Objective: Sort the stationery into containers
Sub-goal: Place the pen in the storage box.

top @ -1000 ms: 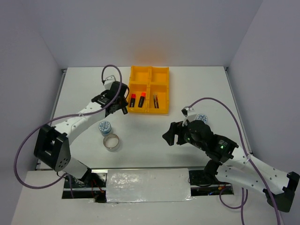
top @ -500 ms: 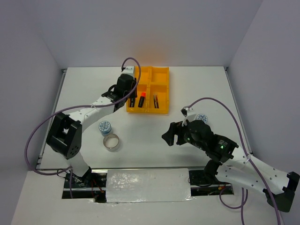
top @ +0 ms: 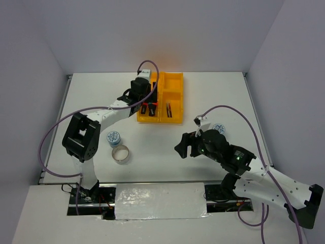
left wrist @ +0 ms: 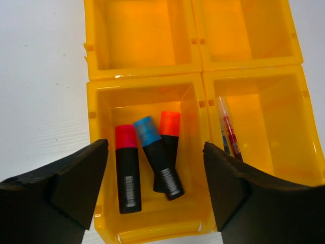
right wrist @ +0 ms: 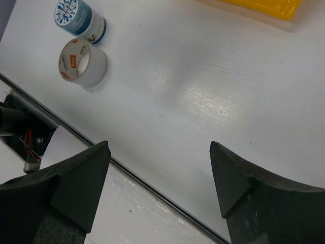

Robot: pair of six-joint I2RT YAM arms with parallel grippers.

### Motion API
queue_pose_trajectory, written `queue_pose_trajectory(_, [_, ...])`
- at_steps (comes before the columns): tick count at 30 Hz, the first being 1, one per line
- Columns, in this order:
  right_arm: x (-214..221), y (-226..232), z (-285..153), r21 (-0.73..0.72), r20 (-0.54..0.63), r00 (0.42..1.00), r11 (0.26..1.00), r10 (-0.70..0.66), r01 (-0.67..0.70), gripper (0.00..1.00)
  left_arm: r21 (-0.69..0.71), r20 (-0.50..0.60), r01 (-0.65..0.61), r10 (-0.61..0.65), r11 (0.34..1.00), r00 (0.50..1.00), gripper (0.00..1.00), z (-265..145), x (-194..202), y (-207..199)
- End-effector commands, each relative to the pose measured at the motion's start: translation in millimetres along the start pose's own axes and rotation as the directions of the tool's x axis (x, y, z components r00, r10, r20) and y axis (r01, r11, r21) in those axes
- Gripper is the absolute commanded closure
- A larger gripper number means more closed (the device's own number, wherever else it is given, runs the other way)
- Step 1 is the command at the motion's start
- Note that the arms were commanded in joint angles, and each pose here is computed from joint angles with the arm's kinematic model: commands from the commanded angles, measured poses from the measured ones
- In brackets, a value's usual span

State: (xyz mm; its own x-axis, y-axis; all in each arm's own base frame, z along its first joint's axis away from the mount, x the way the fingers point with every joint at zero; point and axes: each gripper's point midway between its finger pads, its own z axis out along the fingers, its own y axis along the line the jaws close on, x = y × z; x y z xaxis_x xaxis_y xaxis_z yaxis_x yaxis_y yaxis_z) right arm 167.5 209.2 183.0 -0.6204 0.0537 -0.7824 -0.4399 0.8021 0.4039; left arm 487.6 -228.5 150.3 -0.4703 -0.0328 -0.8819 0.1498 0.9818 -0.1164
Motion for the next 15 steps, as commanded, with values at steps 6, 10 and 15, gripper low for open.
queue_pose_trajectory(6, [-19,14,6,-0.040,0.056,0.998,0.999,-0.018,0.020,0.12,-0.058,0.141,0.147,-0.137,0.988,0.980,0.01,-69,-72,17])
queue_pose_trajectory(10, [-2,26,34,-0.071,-0.040,0.998,0.997,-0.040,0.037,0.12,-0.160,0.158,0.253,-0.228,0.954,0.961,0.01,-148,-96,47])
queue_pose_trajectory(15, [11,68,78,-0.114,-0.131,0.988,0.992,-0.077,0.062,0.13,-0.363,0.160,0.303,-0.261,0.881,0.952,0.01,-250,-78,107])
